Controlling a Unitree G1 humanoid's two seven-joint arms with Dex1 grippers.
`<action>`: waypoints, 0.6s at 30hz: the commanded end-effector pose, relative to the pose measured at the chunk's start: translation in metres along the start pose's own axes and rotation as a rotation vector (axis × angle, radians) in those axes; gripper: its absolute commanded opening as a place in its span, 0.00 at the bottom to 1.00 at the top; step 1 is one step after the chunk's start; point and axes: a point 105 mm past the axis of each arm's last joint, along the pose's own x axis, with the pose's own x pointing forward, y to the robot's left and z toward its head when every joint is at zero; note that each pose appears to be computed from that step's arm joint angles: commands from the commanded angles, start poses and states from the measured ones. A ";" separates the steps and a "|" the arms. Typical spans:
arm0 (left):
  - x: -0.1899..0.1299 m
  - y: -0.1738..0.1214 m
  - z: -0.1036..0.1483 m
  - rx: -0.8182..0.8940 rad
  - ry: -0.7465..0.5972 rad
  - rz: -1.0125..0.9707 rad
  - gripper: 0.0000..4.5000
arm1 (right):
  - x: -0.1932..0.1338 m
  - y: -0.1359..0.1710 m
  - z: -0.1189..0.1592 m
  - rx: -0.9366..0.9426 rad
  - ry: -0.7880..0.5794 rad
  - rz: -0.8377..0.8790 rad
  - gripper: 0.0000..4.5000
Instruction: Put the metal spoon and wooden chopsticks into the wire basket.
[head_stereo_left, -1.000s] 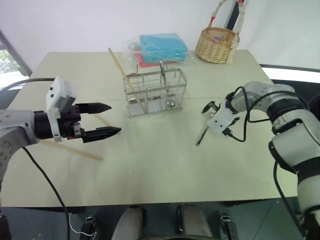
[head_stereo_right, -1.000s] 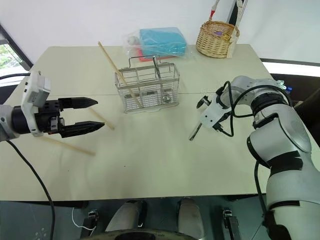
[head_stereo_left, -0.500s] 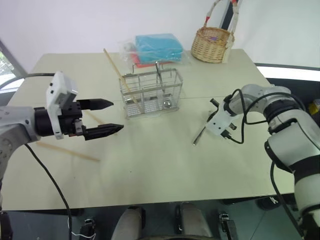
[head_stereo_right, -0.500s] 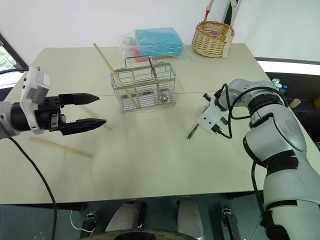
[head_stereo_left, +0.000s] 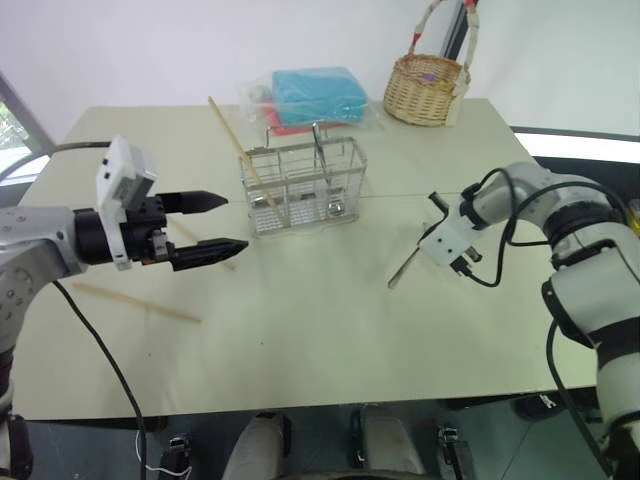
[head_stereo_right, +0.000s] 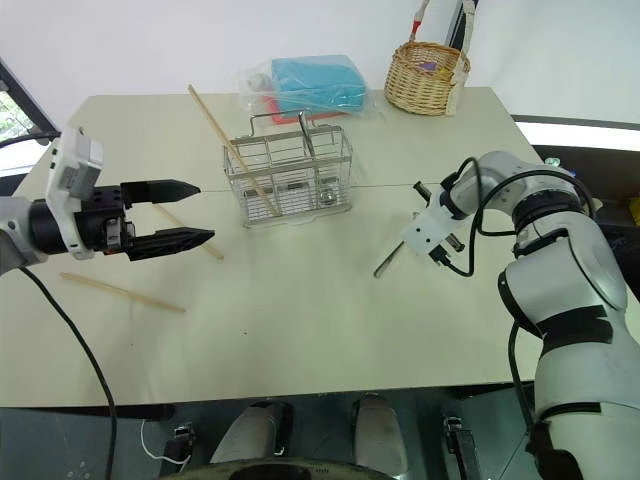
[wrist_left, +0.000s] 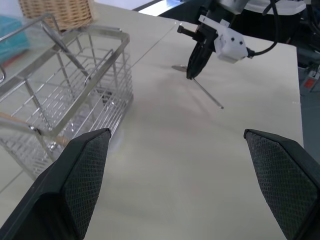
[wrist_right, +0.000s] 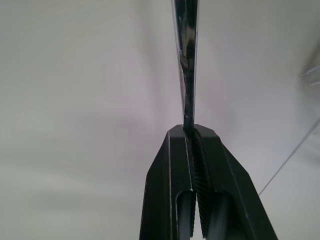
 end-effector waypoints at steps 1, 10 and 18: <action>-0.004 0.006 0.013 0.064 -0.029 0.025 1.00 | -0.039 -0.028 0.024 0.103 -0.215 -0.158 0.00; -0.007 0.017 0.018 0.093 -0.040 0.045 1.00 | -0.108 -0.109 0.089 0.646 -0.761 -0.593 0.00; -0.002 0.023 0.025 0.114 -0.067 0.049 1.00 | -0.074 -0.137 0.064 0.898 -0.663 -0.813 0.00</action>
